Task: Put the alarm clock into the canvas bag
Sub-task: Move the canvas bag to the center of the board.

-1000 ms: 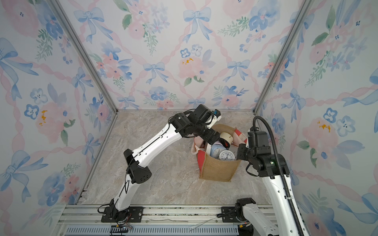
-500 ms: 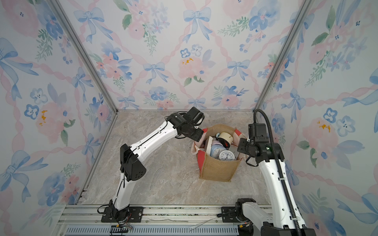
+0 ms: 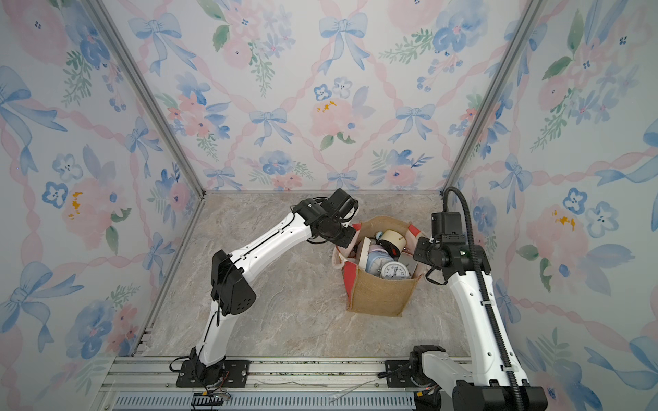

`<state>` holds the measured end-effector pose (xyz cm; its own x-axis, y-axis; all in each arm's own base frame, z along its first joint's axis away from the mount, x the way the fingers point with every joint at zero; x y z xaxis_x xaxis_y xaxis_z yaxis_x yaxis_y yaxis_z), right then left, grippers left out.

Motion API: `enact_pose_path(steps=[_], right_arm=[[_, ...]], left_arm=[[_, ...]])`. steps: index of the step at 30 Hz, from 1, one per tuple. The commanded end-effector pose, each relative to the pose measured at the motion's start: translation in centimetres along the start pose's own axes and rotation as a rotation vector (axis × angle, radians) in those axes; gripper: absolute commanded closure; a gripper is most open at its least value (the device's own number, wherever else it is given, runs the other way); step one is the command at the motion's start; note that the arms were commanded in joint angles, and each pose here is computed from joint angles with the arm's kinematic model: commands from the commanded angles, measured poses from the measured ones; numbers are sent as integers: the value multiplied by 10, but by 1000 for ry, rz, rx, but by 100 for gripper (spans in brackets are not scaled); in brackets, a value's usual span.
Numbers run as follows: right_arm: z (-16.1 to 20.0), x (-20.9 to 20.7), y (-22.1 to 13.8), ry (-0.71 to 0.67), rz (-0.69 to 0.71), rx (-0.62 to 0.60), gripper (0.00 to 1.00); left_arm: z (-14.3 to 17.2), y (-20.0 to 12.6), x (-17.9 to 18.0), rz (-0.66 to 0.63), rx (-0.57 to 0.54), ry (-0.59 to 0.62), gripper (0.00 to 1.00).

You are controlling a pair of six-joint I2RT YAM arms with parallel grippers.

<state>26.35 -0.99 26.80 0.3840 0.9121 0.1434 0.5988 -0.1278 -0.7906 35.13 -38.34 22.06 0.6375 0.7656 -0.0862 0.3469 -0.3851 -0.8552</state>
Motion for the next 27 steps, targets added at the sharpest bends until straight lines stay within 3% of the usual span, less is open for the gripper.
enact_pose_path(steps=[1, 7, 17, 25, 27], right_arm=[[-8, 30, -7, -44, -70, -32, 100], [-2, 92, -12, -141, -171, -25, 100], [15, 194, -16, -251, -322, -8, 100], [22, 218, -15, -268, -343, -6, 100], [20, 218, -16, -266, -345, -12, 100]], left_arm=[[-7, -21, 22, -29, -59, -47, 100], [3, -53, 61, -68, -104, -111, 100], [55, -113, 148, -155, -155, -272, 100], [76, -105, 177, -128, -135, -312, 100], [77, -101, 181, -131, -124, -316, 95]])
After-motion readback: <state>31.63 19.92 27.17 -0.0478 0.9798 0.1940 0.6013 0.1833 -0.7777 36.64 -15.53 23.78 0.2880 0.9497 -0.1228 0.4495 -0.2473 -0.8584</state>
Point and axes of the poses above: each gripper's point midway between its finger pads, its own y axis out along the fingers, its own x axis along the line the jaws close on, z = x × y, the point moved 3 cm from there along -y, back along the fingers, and after that the axes turned 6 degrees about y, right-handed, at the moved point
